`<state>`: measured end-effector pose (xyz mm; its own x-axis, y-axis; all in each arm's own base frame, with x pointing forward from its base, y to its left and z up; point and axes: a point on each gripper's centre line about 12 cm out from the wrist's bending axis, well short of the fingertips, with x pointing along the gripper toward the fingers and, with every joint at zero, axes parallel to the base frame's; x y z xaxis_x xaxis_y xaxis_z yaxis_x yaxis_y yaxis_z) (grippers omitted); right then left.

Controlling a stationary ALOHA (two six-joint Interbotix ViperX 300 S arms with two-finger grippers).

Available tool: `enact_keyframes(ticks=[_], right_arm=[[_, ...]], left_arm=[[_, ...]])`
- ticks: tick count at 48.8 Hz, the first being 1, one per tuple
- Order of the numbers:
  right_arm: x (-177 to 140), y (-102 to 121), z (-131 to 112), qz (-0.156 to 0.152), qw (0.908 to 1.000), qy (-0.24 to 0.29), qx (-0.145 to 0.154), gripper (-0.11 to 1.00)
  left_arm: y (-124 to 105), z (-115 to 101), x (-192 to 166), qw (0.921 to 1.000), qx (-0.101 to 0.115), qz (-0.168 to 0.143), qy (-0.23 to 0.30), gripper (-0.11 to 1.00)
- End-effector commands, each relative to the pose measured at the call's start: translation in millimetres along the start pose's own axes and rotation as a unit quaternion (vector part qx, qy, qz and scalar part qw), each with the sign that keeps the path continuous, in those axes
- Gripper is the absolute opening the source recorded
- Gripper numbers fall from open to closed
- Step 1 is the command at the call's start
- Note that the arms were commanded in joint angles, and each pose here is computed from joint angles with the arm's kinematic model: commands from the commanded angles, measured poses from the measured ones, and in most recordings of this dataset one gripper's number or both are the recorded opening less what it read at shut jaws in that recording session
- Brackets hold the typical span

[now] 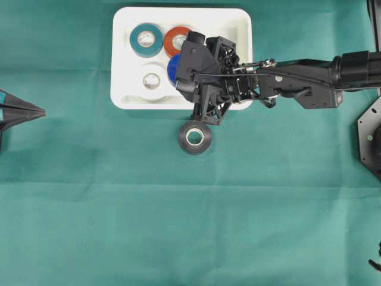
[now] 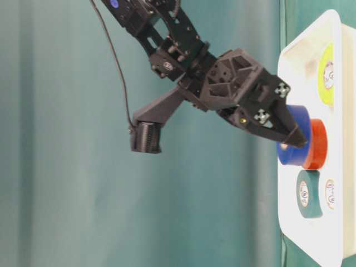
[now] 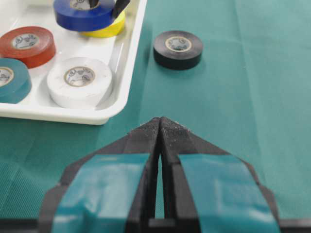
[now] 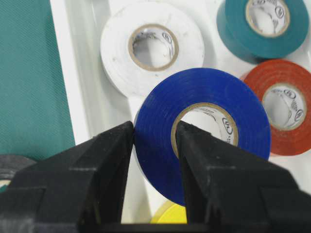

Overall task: Put the tape into the white case with the right arm.
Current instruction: 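Carry the blue roll into the tray's bottom middle and release, then retract the open right gripper to the right side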

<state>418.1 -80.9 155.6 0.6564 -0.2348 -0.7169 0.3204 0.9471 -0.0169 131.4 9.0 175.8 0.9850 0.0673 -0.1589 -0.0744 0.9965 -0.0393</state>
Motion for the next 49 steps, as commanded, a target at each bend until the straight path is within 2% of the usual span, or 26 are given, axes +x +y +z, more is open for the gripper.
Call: enact_keyframes(ticks=[1, 4, 7, 11, 17, 19, 23, 30, 49], right_arm=[[-6, -1, 12, 0.003, 0.9998, -0.02, 0.002, 0.01], [-6, -1, 13, 0.002, 0.9998, -0.02, 0.002, 0.03], [-6, -1, 12, 0.001, 0.9998, -0.019, 0.002, 0.13], [-6, -1, 12, 0.001, 0.9998, -0.018, 0.002, 0.34], [-6, -1, 11, 0.002, 0.9999, -0.017, 0.0, 0.72], [-6, -1, 10, 0.001, 0.9999, -0.016, 0.0, 0.79], [-6, -2, 8, 0.0, 0.9999, -0.012, -0.001, 0.74], [-10, -4, 2, -0.002, 1.0, -0.008, -0.002, 0.74], [-57, -15, -35, -0.006, 1.0, 0.0, -0.003, 0.74]], left_arm=[[0, 5, 1, 1.0, 0.0, 0.001, -0.005, 0.0], [0, 5, 1, 1.0, -0.001, 0.001, -0.005, 0.0], [0, 5, 1, 1.0, 0.0, 0.001, -0.005, 0.0], [0, 5, 1, 1.0, -0.001, 0.001, -0.005, 0.0], [0, 5, 1, 1.0, 0.0, 0.001, -0.005, 0.0], [0, 5, 1, 1.0, -0.001, 0.001, -0.005, 0.0], [0, 5, 1, 1.0, -0.001, 0.001, -0.005, 0.0], [0, 5, 1, 1.0, -0.001, 0.001, -0.005, 0.0], [0, 5, 1, 1.0, -0.001, 0.001, -0.005, 0.0]])
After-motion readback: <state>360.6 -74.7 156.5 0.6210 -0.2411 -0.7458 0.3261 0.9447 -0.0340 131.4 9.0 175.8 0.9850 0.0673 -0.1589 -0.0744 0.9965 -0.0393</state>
